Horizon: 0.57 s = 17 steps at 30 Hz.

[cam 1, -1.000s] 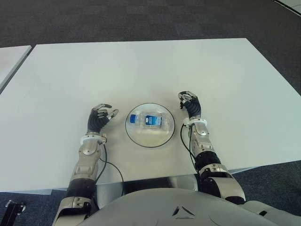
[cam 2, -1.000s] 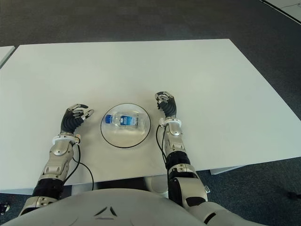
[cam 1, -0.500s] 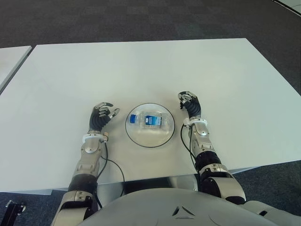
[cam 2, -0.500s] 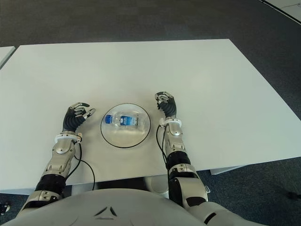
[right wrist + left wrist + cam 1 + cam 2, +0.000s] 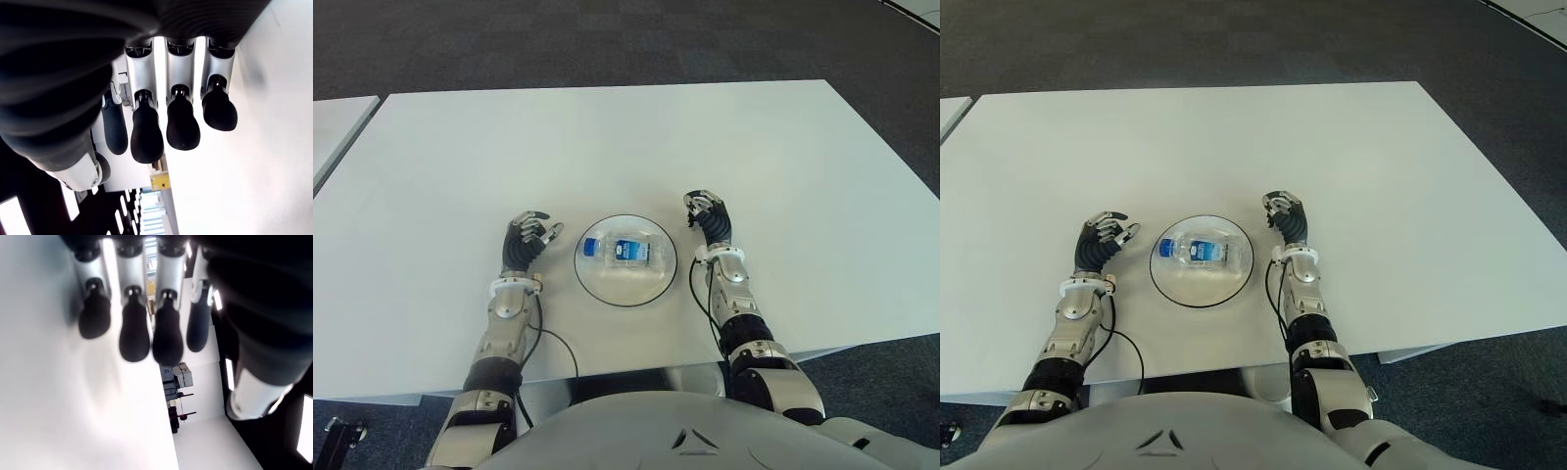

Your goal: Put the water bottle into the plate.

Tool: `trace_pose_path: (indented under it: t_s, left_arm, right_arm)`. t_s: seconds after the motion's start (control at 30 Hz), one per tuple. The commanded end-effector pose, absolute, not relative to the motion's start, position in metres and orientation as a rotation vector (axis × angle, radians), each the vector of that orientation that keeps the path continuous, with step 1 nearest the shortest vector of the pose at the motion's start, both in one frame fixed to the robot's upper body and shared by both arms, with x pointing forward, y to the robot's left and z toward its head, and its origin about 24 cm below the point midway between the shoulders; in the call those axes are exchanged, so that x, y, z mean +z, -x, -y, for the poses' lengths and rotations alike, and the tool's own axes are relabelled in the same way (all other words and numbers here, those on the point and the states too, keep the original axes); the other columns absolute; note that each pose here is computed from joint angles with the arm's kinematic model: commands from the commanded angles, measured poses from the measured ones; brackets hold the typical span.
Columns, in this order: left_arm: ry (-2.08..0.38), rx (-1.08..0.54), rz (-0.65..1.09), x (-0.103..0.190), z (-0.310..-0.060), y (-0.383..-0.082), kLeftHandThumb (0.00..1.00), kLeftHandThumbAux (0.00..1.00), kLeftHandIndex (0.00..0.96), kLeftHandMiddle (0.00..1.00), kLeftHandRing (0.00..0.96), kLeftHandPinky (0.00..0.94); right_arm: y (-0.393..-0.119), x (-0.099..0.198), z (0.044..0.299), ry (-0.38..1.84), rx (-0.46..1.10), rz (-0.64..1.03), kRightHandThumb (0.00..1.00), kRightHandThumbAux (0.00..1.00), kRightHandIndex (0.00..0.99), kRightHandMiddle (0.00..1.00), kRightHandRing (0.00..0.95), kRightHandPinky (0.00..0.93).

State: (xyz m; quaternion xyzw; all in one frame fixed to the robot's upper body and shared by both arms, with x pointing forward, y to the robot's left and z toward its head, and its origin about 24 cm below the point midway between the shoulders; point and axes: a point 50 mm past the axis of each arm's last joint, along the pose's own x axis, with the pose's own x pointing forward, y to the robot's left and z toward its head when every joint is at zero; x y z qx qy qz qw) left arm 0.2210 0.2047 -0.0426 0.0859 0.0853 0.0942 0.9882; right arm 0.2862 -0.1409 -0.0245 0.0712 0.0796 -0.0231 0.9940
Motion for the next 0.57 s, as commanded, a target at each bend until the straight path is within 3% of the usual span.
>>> trace_pose_path:
  t_s: [0.03,0.57]
  left_arm:
    - [-0.152,0.199,-0.312,-0.068,-0.2012,-0.2013,0.703,0.72,0.436,0.719,0.712,0.714]
    - [-0.143,0.203,-0.272,-0.0646,-0.1953,-0.2015,0.704,0.718,0.436,0.719,0.712,0.707]
  right_arm:
    - [-0.2595,-0.0609,0.1428,-0.153,-0.066,-0.351,0.702,0.729,0.438,0.76,0.743,0.749]
    - [-0.2584,-0.0626,0.1441,-0.156,-0.054,-0.372,0.703,0.729,0.438,0.756,0.738,0.746]
